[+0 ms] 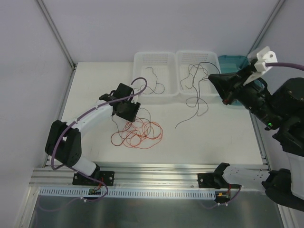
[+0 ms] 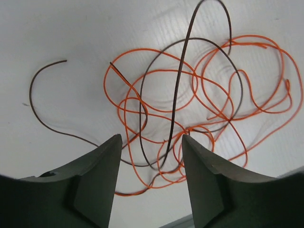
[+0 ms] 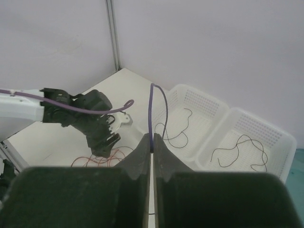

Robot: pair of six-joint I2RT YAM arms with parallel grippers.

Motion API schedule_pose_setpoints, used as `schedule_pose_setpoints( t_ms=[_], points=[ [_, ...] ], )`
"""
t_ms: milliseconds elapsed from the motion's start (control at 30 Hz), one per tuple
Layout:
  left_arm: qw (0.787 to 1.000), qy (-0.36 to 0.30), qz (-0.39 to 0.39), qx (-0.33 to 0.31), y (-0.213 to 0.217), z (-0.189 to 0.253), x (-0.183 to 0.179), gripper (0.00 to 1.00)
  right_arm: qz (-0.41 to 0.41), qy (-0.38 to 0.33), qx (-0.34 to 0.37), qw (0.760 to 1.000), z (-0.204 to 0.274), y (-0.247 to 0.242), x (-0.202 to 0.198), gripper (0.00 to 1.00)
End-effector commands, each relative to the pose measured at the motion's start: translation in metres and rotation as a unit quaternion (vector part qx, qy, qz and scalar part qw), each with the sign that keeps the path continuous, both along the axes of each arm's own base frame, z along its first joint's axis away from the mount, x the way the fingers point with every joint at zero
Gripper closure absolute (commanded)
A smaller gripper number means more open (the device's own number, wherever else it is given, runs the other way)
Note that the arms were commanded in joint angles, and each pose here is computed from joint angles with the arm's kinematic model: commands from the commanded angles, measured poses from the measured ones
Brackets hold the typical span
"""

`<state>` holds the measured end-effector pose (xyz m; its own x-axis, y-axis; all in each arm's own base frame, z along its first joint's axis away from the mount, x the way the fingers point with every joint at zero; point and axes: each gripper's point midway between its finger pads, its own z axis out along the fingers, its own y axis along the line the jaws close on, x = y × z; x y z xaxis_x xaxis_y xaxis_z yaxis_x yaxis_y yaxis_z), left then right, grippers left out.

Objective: Untangle the cables

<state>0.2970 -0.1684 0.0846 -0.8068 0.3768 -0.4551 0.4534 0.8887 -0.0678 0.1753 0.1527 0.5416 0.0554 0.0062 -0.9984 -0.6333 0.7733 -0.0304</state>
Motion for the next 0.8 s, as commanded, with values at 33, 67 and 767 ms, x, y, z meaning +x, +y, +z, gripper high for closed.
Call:
schedule_pose_setpoints(
  t_ms=[33,67,767],
  points=[
    [0.998,-0.030,0.012,-0.046,0.004,0.033,-0.020,0.38,-0.005,-0.024,-0.009,1.000,0.015,0.035,0.036,0.99],
    [0.998,-0.039,0.017,-0.045,0.007,0.035,-0.022,0.32,-0.008,-0.029,-0.012,0.999,0.017,0.040,0.043,0.99],
    [0.936,-0.297,0.187,-0.014,0.090,0.114,-0.013,0.01,-0.090,-0.106,-0.003,0.990,0.008,0.145,0.254,0.99]
  ],
)
